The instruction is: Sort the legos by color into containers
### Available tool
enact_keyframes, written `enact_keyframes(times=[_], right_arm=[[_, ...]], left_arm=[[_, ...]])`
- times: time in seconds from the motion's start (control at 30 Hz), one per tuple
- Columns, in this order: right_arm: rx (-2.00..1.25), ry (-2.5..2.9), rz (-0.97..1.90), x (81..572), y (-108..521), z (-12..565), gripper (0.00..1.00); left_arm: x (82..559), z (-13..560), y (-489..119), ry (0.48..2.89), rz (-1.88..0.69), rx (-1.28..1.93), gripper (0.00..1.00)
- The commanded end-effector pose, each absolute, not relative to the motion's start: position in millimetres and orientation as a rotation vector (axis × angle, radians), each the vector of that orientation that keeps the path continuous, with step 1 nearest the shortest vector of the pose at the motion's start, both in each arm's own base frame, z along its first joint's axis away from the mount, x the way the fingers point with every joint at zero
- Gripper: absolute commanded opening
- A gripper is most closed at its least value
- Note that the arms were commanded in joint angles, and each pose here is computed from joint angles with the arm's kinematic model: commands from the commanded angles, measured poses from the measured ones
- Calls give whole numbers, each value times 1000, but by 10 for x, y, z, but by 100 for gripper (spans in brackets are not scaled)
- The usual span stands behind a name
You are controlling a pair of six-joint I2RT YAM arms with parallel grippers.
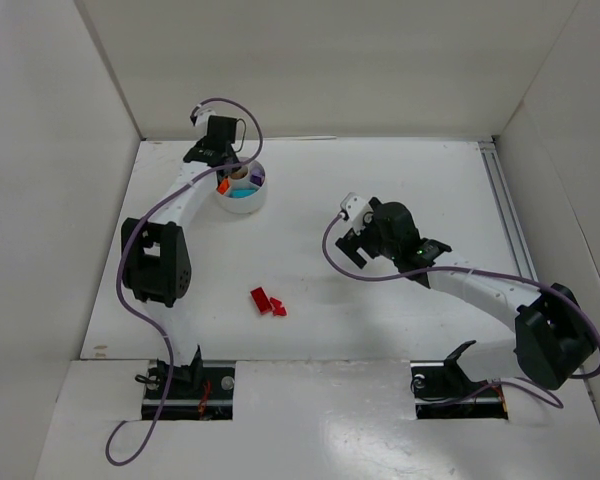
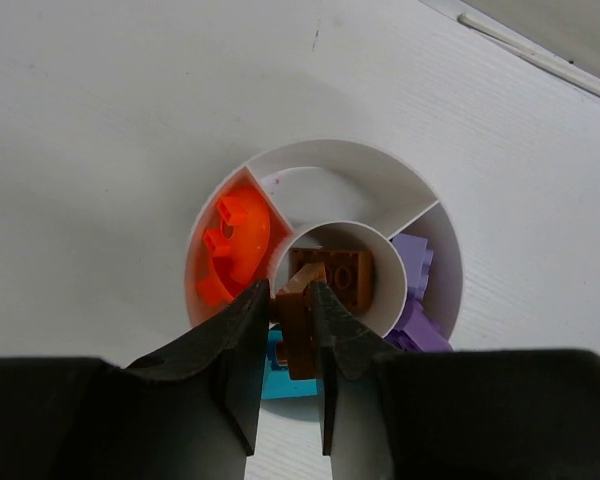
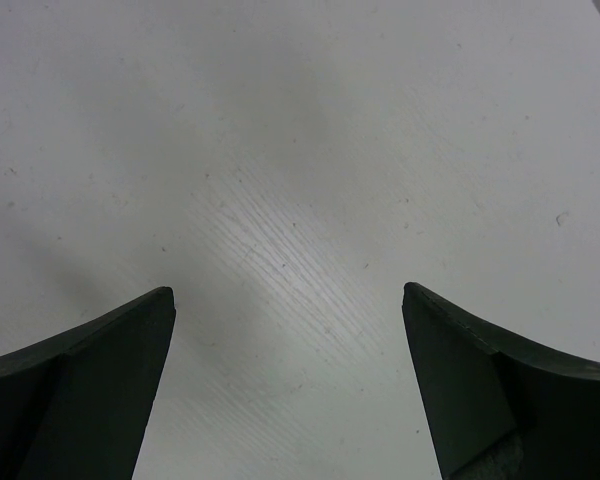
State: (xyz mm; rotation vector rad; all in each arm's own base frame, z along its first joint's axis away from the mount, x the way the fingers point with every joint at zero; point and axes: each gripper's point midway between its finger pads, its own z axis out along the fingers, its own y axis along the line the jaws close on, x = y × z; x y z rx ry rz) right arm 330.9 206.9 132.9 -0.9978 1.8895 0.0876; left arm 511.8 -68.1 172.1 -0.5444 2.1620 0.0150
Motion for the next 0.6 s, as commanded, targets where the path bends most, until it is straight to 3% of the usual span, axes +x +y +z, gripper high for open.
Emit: enact_keyframes(times=[0.0,0.13,0.23,0.37,0.43,0.57], right_arm=[[-1014,1839,132,3337,2158,1419,100],[-1051,1785,201,3289,2305,1448,100],[-1070,1752,297,3168,2586,1423,100],[-1115,1704,412,2900,3049,1352,100],[-1145,1682,469,2714,3362,1351,100],[-1140,1696,548,2441,3807,1244,100]], left_arm=[[5116,1861,-666,2152,39,-531,22],[5073,1858,-656,2160,44,-530,31],[4988,1926,-621,2144,46,-535,50],[4832,2041,-589,2129,34,-549,66],[4683,2221,-602,2091,1,-586,76],[4098,2065,-693,2097,3,-645,93]])
